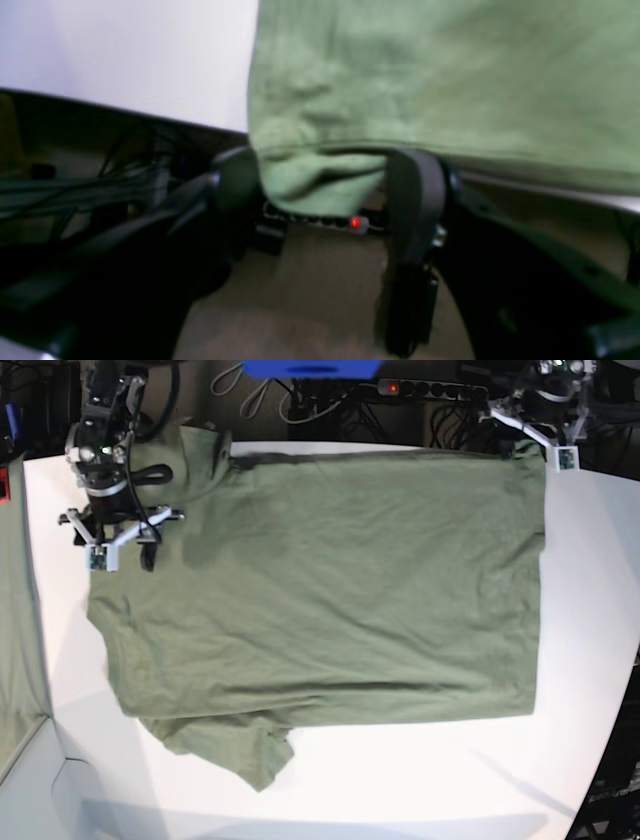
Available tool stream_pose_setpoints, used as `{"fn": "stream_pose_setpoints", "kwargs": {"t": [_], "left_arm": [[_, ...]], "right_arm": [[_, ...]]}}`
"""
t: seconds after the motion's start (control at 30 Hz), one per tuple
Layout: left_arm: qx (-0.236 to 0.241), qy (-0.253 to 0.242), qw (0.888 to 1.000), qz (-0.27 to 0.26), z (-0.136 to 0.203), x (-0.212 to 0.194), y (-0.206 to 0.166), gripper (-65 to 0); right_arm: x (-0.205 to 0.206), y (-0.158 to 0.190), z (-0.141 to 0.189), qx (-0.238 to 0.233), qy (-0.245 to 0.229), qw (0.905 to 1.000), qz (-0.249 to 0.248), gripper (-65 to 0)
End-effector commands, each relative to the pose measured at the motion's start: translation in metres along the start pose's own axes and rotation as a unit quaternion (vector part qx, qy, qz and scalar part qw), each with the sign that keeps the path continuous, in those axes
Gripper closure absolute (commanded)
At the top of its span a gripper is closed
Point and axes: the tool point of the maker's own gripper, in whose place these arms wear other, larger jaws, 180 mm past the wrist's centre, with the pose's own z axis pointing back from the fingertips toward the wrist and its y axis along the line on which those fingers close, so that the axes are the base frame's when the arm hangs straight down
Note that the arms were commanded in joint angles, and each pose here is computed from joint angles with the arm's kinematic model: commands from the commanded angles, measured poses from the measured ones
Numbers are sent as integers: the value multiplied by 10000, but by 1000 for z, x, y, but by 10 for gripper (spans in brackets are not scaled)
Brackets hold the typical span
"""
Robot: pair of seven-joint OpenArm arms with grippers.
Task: Layout the t-shirt on the table in an organized manner, then fold the t-shirt properly
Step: 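Grasp the collar-side edge with both grippers and pull it outward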
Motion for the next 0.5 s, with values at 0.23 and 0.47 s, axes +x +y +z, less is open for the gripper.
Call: {"fn": "stream_pose_setpoints", "kwargs": {"t": [0.23, 0.47], "left_arm": [[-30, -113, 9999, 34, -9, 4, 4, -395], [-16, 71, 9998, 190, -21, -9, 6, -392]], "right_arm": [[7, 0, 5, 3, -158, 9999, -7, -360], [5, -14, 13, -184, -150, 9997, 1, -360]]}}
